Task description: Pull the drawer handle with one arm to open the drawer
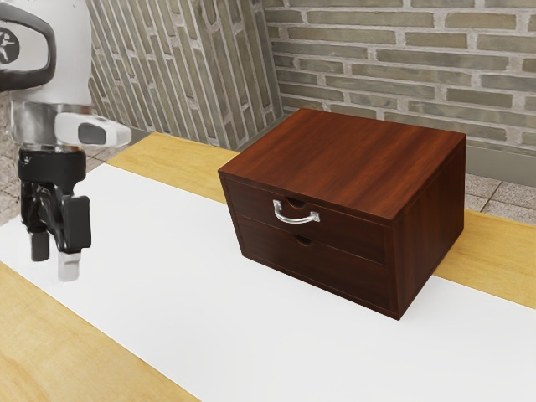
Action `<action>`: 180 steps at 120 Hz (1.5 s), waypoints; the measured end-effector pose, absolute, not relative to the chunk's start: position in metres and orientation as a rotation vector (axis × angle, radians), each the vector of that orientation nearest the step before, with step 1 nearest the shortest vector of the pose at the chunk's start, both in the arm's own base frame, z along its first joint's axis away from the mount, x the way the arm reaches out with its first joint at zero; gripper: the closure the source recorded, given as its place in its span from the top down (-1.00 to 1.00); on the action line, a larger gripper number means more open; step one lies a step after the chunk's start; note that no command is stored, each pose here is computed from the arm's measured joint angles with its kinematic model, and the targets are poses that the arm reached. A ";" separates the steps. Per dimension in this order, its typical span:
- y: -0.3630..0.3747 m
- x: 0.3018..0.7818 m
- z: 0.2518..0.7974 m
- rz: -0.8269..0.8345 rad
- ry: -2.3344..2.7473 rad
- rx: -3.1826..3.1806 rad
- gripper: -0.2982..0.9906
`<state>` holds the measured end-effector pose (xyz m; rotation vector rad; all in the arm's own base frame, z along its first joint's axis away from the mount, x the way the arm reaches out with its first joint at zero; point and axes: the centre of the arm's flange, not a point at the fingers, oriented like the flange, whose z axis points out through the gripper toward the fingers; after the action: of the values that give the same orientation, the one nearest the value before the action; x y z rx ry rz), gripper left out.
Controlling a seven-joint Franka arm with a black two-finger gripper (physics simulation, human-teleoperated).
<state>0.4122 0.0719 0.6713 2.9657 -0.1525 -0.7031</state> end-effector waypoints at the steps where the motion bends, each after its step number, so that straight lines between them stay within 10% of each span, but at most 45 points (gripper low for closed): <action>1: 0.071 0.417 0.670 -0.684 -0.164 2.974 0.54; 35: 0.021 0.407 0.711 -0.121 -0.723 3.031 0.54; 73: -0.010 0.463 0.639 0.291 -1.858 2.721 0.53; 92: -0.022 0.504 0.619 0.446 -2.130 2.497 0.21; 121: -0.041 0.542 0.624 0.603 -2.385 2.263 -0.16; 180: -0.020 0.587 0.594 0.608 -2.532 2.090 -0.23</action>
<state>0.5866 -0.0195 0.5937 2.0904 -2.5323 0.6084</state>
